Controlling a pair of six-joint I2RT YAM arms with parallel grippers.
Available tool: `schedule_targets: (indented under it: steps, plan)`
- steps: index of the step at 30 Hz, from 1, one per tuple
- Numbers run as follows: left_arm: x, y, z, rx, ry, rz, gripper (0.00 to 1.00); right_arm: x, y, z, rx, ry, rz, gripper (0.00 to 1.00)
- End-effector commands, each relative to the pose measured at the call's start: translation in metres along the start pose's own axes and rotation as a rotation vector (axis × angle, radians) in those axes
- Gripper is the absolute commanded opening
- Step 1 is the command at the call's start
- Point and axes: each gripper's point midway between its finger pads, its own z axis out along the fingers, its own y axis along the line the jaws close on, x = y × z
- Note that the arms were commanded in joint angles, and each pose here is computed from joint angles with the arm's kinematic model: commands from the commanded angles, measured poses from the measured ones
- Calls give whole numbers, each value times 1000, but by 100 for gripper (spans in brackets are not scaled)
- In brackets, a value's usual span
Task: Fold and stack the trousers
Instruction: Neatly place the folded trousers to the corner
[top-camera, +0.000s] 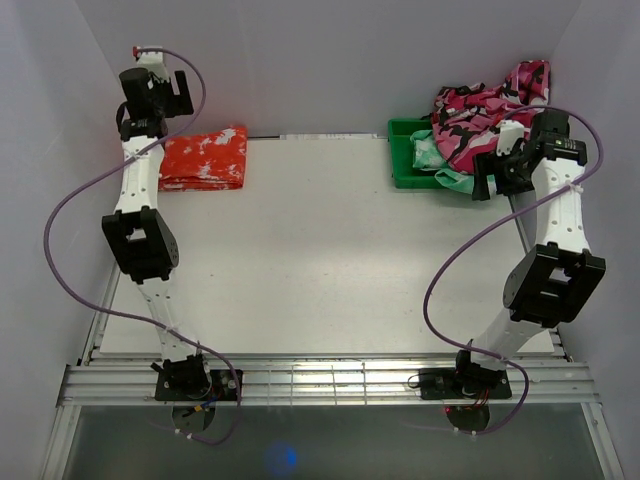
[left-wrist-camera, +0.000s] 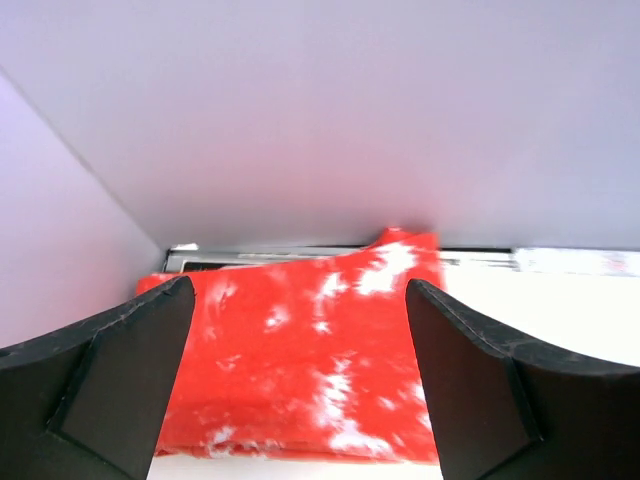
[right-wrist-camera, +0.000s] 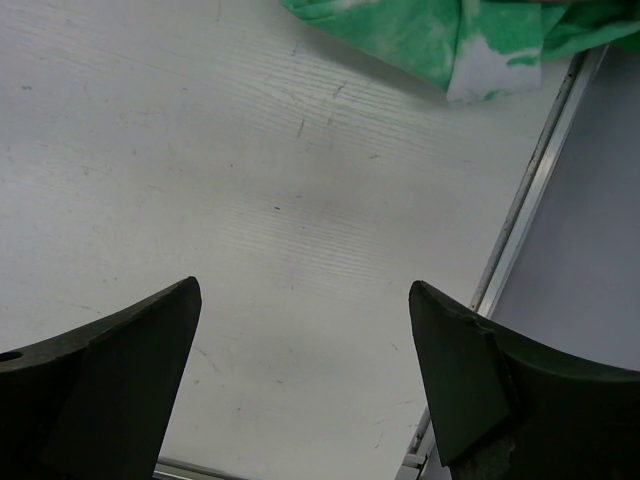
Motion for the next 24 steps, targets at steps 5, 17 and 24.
schedule_targets:
  steps: [5,17,24]
  plan:
    - [51,-130,-114,361,237,141,98,-35,59,-53,-181,-299,-12,90]
    - [213,-228,-263,689,778,-66,98,77,116,-13,-275,-202,48,90]
    - [206,-225,-247,672,752,1,98,87,123,-15,-283,-209,17,90]
